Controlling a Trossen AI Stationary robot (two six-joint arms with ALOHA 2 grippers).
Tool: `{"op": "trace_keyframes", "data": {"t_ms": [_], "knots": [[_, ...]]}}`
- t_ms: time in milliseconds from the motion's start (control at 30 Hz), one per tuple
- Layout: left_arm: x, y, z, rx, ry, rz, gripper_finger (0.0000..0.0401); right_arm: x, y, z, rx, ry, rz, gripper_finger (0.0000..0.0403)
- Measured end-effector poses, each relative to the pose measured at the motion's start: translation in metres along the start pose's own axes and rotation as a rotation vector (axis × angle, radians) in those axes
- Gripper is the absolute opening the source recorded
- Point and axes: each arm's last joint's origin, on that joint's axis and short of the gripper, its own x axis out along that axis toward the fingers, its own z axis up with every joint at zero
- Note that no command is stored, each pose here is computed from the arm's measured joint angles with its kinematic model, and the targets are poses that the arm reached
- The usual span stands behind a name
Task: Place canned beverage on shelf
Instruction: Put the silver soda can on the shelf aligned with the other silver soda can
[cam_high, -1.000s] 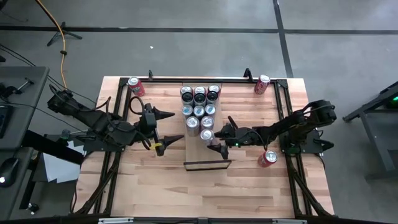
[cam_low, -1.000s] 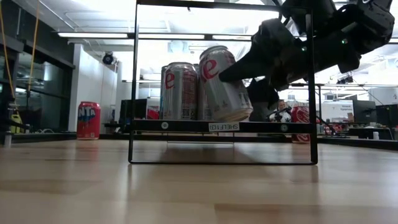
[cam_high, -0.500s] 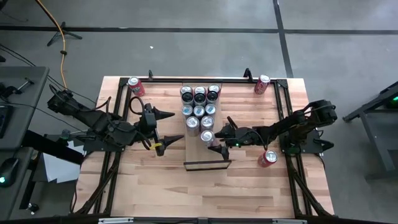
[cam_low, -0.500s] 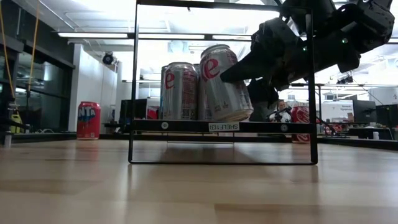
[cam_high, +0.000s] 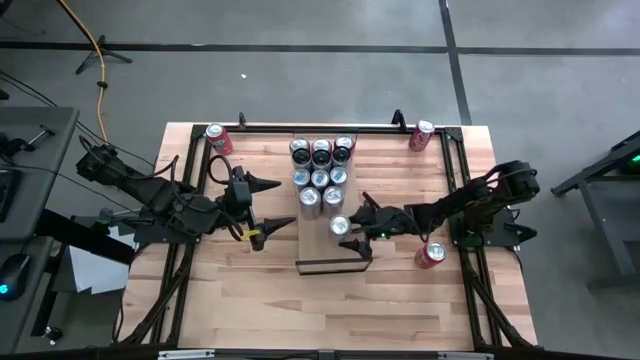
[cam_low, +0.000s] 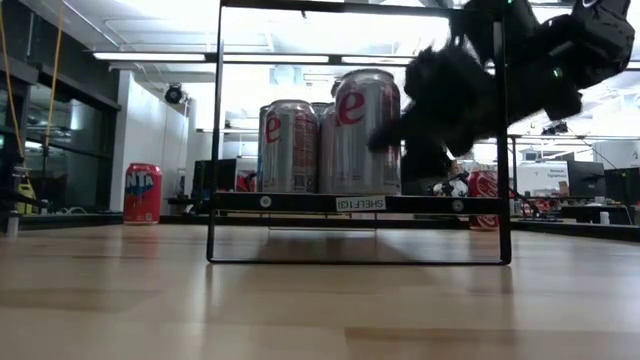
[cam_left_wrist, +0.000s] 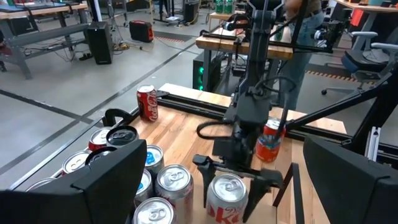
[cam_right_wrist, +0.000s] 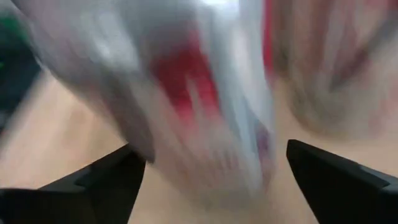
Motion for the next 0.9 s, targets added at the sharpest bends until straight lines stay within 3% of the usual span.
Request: {"op": "trace_keyframes", "data": {"t_ms": [200,433,667,900], "knots": [[0.000,0.000,0.000,0.000,0.000,0.000,0.0379,-0.005,-0.002,-0.007,-0.029,0.103,-0.027,0.0390],[0.000,0.000,0.000,0.001,0.002,-0.004,0.0379,-0.031,0.000,0.000,0.042,0.220,-0.036,0.0391],[0.000,-0.001,-0.001,0.002,0.013,-0.038,0.0379,-0.074,0.005,0.023,0.075,0.192,-0.016,0.0392],[0.000,-0.001,-0.002,0.093,0.019,-0.035,0.0379,-0.128,0.007,0.042,0.253,0.101,0.026,0.0392]]}}
